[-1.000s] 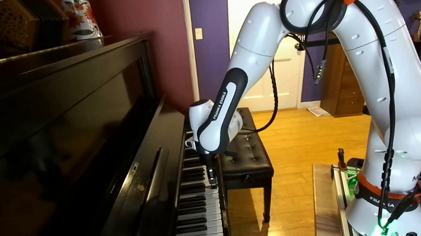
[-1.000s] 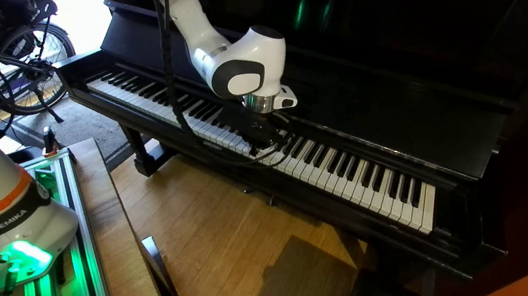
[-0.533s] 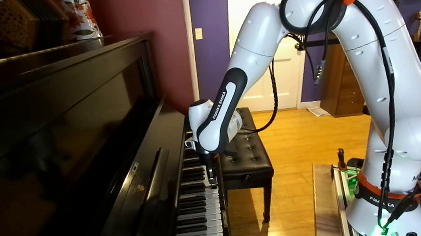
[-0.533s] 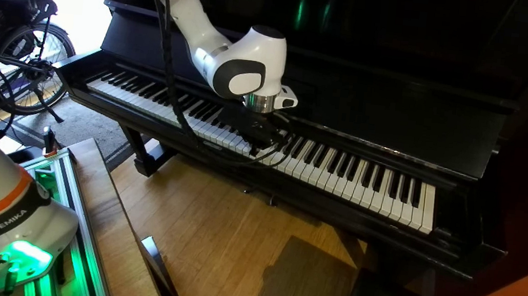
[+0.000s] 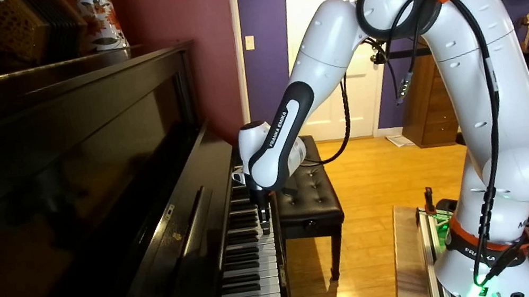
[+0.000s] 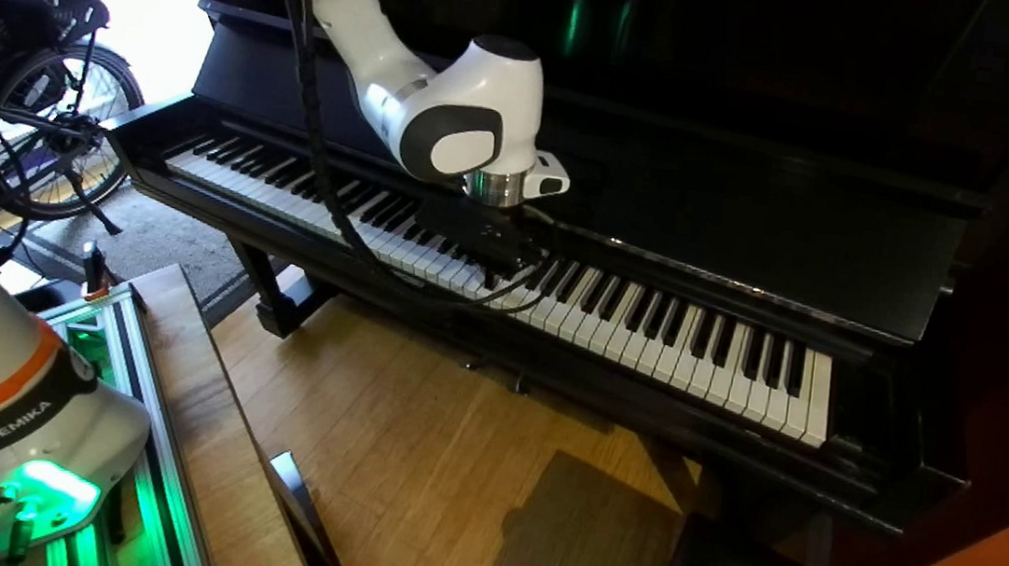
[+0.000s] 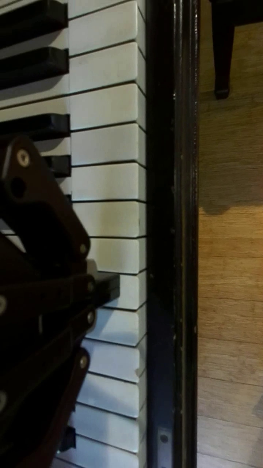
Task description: Press the second c key and f key from the right on the piano simultaneously, press the third d key from the right on the piano
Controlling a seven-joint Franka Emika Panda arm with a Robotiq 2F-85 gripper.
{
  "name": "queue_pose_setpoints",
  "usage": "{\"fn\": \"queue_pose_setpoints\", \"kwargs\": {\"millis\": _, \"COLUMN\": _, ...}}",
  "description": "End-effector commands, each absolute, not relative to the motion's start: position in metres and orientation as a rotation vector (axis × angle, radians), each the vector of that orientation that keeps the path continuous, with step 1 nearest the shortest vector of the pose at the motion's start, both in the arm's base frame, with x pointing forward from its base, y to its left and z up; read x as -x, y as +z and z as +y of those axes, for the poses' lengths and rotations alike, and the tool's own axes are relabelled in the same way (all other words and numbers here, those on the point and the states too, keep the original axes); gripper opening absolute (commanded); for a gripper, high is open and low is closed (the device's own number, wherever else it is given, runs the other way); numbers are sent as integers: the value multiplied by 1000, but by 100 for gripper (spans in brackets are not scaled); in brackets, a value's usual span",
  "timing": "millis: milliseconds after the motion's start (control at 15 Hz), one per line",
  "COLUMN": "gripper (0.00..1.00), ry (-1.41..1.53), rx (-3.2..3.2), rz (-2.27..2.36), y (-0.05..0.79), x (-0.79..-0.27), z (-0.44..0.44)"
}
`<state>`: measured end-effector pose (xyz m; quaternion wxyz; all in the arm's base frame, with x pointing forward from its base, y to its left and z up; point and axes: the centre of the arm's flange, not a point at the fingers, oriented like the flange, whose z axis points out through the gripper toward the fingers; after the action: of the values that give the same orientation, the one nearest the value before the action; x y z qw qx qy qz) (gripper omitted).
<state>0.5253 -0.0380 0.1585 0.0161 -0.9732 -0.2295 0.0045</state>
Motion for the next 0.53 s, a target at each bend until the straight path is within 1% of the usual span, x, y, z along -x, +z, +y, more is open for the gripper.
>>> {"fn": "queue_pose_setpoints", "kwargs": {"millis": 0, "gripper": 0, "ry": -104, "rx": 3008, "rz": -752, "y": 200, "x": -491, "z": -38}}
{"fn": "queue_pose_setpoints", "kwargs": {"millis": 267, "gripper": 0, "ry": -242, "rx": 3003, "rz": -799, "y": 241, "x": -462, "z": -32}}
{"fn": "queue_pose_setpoints", "kwargs": {"millis": 333, "gripper": 26, "ry": -254, "rx": 2998, "rz": -809, "y": 250, "x": -454, "z": -30}}
{"fn": "queue_pose_setpoints", "kwargs": {"millis": 400, "gripper": 28, "ry": -281, "rx": 3001, "rz": -832, "y": 257, "x": -448, "z": -29}}
{"fn": "queue_pose_setpoints", "kwargs": {"millis": 467, "gripper": 34, "ry": -299, "rx": 3003, "rz": -838, "y": 263, "x": -442, "z": -28}}
